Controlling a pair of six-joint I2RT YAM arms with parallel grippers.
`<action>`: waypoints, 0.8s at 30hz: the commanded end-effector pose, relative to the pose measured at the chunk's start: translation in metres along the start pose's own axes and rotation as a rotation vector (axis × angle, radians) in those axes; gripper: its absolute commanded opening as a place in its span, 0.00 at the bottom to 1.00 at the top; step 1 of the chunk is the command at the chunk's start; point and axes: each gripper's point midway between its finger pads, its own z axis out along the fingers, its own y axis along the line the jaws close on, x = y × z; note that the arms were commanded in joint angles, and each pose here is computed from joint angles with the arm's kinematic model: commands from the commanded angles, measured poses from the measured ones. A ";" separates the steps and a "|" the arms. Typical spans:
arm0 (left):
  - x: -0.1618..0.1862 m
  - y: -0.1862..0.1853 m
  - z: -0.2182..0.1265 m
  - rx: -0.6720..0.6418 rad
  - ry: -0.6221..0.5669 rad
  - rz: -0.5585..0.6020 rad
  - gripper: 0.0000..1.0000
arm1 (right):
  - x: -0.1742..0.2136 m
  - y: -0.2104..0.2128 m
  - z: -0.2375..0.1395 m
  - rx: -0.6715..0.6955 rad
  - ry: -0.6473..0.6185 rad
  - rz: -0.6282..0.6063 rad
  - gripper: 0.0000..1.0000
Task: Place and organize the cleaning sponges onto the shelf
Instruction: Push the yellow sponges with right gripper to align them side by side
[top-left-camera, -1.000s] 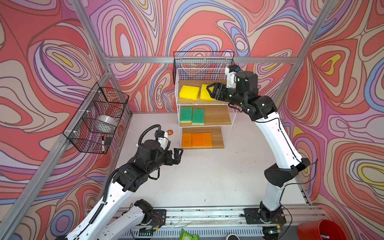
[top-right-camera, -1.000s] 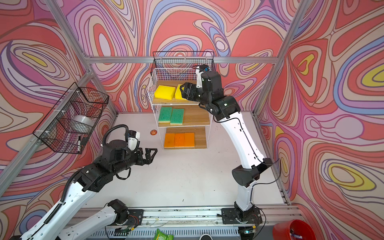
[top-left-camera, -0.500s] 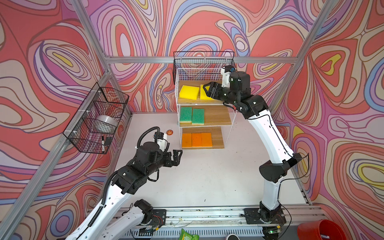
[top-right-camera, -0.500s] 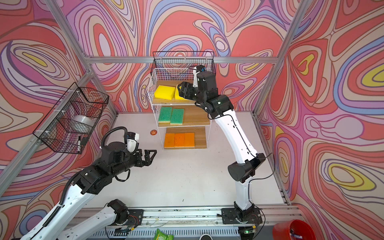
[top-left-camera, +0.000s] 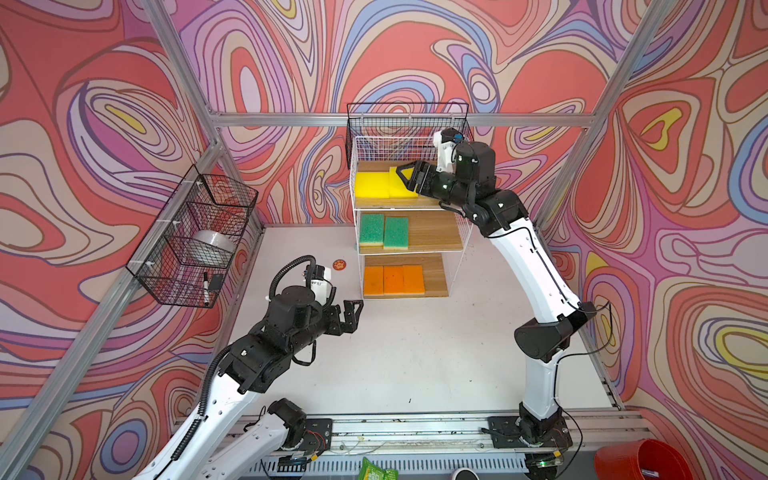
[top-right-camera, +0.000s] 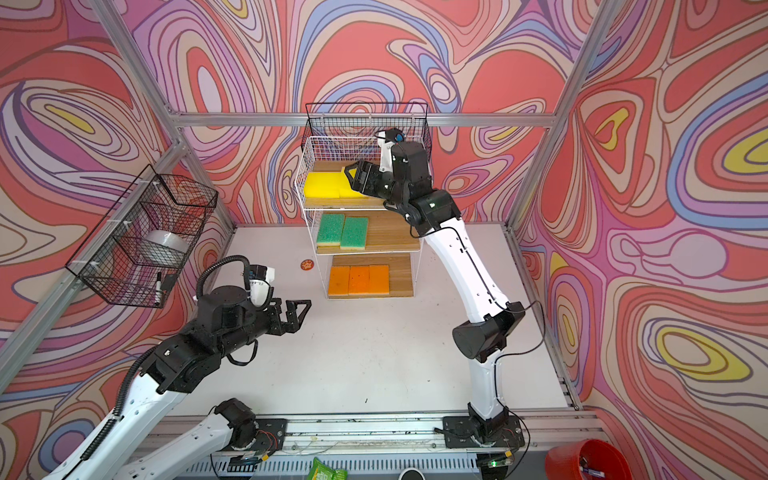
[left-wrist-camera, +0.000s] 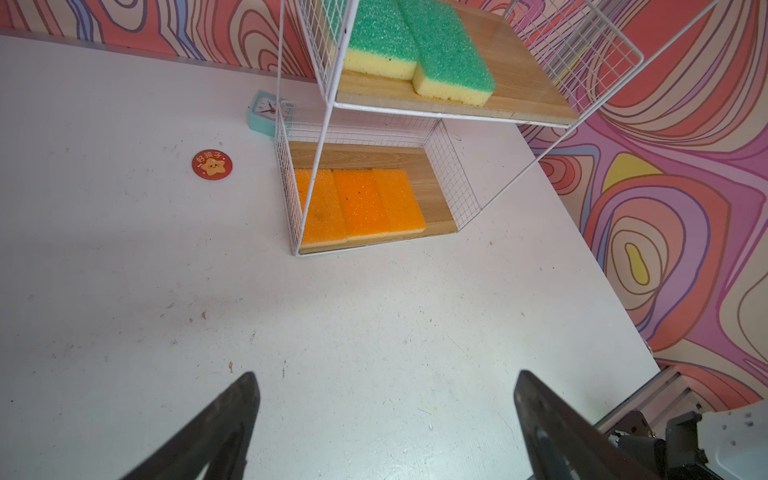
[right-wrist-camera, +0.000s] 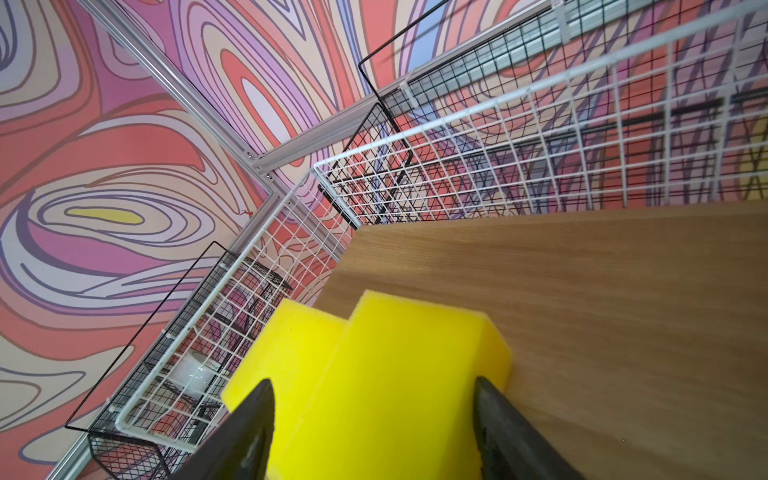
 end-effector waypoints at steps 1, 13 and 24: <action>0.004 0.007 -0.001 -0.027 0.006 0.005 0.97 | 0.023 -0.011 0.018 -0.002 0.074 0.037 0.77; 0.002 0.009 -0.002 -0.045 0.003 0.016 0.97 | 0.019 -0.026 0.006 0.079 0.058 -0.002 0.87; -0.012 0.019 -0.013 -0.117 -0.040 0.023 1.00 | 0.006 -0.020 -0.018 0.082 0.006 -0.056 0.98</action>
